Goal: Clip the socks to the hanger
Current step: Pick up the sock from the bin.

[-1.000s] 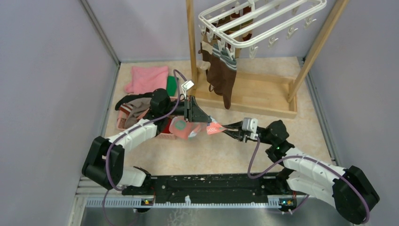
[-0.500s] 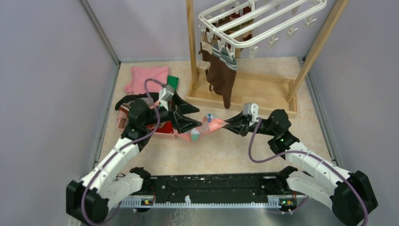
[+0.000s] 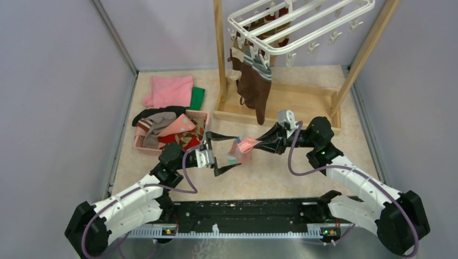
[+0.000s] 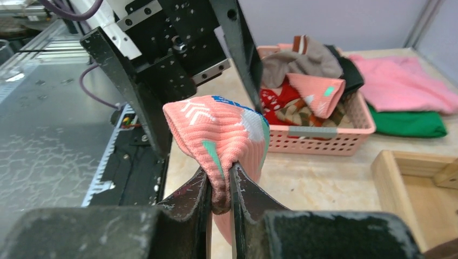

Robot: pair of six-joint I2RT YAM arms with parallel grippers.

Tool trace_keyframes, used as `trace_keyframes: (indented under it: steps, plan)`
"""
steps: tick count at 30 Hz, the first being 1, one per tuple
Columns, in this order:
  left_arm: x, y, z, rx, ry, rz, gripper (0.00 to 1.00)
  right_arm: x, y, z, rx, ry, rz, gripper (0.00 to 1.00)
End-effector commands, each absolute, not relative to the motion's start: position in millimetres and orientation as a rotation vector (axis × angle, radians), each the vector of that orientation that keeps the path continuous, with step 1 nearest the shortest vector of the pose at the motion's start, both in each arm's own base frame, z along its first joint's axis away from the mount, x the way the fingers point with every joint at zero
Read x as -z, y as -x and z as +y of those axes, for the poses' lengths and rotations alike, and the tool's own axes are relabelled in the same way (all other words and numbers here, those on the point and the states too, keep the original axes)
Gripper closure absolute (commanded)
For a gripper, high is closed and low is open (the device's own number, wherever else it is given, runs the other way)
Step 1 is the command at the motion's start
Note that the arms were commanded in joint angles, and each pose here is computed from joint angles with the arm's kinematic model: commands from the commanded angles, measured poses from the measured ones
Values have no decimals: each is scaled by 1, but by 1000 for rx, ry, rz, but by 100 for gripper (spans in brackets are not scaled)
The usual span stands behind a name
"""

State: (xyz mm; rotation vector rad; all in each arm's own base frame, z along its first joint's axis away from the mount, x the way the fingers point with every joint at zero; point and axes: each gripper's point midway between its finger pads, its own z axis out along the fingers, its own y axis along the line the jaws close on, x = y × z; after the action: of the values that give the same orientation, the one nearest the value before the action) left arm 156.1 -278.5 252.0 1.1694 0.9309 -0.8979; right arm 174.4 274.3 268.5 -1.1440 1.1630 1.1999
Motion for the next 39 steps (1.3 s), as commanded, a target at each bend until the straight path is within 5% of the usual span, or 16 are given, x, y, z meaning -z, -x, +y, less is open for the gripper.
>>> trace_keyframes:
  steps: [1,7,21,26,31,36,39]
  plan:
    - [-278,-175,-282,652,-1178,721,5,-280,-168,279,-1282,1198,1127,100]
    - [-272,-168,-292,750,-1194,726,9,-272,-170,282,-1304,1207,1163,100]
    - [-262,-158,-302,929,-1189,782,43,-264,-174,284,-1322,1213,1184,100]
    - [-262,-154,-308,983,-1226,794,92,-264,-174,284,-1317,1210,1187,100]
    - [-265,-155,-305,1008,-1185,864,100,-264,-175,283,-1302,1204,1189,100]
    - [-272,-151,-298,1058,-1110,913,100,-267,-176,282,-1285,1196,1177,86]
    - [-272,-150,-299,1113,-1074,966,100,-269,-176,281,-1271,1183,1166,62]
